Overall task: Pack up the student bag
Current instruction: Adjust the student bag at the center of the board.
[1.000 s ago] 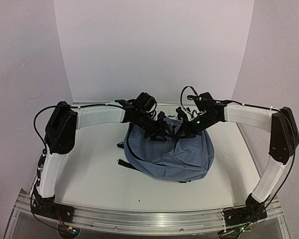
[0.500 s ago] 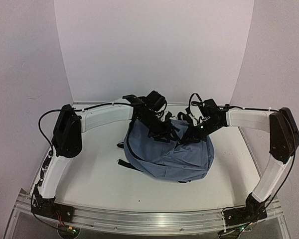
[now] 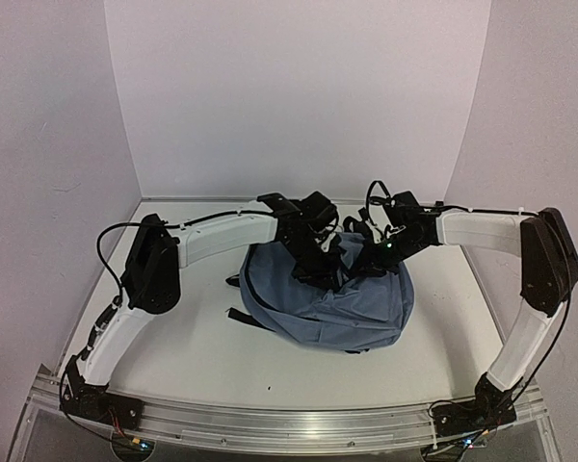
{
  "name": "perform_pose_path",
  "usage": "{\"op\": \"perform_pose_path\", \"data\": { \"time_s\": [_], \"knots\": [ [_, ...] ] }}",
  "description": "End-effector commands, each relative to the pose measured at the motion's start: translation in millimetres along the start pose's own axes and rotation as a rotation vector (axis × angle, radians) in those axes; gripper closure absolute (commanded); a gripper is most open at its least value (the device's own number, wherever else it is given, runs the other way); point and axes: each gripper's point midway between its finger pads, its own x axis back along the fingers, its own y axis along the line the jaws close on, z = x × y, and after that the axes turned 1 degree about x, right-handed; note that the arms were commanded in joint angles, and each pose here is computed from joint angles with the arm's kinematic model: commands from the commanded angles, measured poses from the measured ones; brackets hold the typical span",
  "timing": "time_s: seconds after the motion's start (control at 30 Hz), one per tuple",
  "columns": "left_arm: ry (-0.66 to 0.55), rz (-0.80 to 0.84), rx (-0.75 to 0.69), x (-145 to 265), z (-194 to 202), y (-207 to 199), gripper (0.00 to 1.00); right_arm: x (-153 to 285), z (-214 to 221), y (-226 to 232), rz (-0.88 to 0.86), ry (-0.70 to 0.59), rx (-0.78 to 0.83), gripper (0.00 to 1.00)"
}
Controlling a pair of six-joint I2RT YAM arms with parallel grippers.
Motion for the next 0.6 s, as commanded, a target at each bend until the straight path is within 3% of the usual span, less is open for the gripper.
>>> {"op": "perform_pose_path", "data": {
  "time_s": [0.0, 0.17, 0.4, 0.57],
  "knots": [
    [-0.012, -0.080, 0.013, 9, 6, 9, 0.99, 8, 9, -4, 0.024, 0.012, -0.012, 1.00],
    [-0.135, -0.027, -0.029, 51, -10, -15, 1.00, 10, 10, 5, -0.023, 0.013, -0.015, 1.00],
    [-0.413, 0.019, -0.066, 124, -33, -39, 1.00, 20, -3, 14, -0.037, -0.032, 0.000, 1.00],
    [-0.549, 0.049, -0.054, 151, -31, -35, 1.00, 32, -20, 9, -0.023, -0.084, -0.022, 1.00]
  ]
}}
